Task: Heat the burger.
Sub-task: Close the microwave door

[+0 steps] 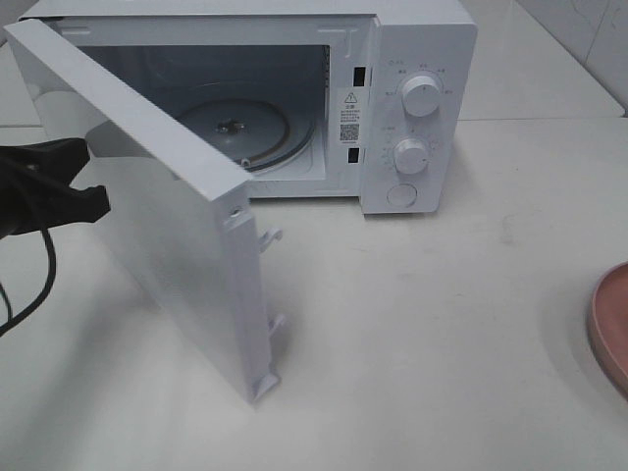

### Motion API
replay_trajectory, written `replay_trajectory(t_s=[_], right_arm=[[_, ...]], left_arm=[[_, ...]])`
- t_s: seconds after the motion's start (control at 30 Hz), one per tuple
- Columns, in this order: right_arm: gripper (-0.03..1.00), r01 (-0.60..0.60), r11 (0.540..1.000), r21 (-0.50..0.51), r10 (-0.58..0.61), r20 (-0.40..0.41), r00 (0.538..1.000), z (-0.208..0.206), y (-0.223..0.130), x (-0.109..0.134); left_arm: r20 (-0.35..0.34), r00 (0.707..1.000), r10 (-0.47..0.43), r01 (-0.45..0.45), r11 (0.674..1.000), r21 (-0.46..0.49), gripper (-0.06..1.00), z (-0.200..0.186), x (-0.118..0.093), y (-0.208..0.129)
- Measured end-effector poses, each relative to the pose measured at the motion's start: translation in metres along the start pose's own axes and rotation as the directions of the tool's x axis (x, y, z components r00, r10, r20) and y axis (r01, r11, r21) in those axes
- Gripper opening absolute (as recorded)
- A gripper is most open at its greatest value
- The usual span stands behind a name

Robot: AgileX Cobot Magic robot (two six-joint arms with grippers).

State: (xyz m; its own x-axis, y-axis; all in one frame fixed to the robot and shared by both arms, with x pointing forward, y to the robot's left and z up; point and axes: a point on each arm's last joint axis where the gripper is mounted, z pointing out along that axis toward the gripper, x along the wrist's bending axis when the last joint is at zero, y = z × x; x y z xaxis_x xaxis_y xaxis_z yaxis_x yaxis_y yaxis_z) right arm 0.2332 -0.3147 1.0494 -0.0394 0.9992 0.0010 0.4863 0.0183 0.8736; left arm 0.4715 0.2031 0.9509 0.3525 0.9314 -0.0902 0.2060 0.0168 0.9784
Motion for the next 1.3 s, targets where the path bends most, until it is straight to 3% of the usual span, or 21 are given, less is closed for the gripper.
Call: replay_trajectory(t_s=[0.33, 0.87, 1.3], right_arm=[[0.76, 0.000, 1.000, 0.000, 0.000, 0.000, 1.000, 0.000, 0.000, 0.000], [0.76, 0.000, 1.000, 0.000, 0.000, 0.000, 1.000, 0.000, 0.000, 0.000], [0.76, 0.000, 1.000, 0.000, 0.000, 0.000, 1.000, 0.000, 0.000, 0.000]], left_arm=[[0.046, 0.998, 0.040, -0.039, 0.999, -0.005, 0.00, 0.024, -0.031, 0.000], [-0.017, 0.999, 0.043, -0.043, 0.999, -0.013, 0.00, 0.076, -0.076, 0.010], [-0.042, 0.999, 0.008, -0.007, 1.000, 0.010, 0.00, 0.118, -0.092, 0.018]])
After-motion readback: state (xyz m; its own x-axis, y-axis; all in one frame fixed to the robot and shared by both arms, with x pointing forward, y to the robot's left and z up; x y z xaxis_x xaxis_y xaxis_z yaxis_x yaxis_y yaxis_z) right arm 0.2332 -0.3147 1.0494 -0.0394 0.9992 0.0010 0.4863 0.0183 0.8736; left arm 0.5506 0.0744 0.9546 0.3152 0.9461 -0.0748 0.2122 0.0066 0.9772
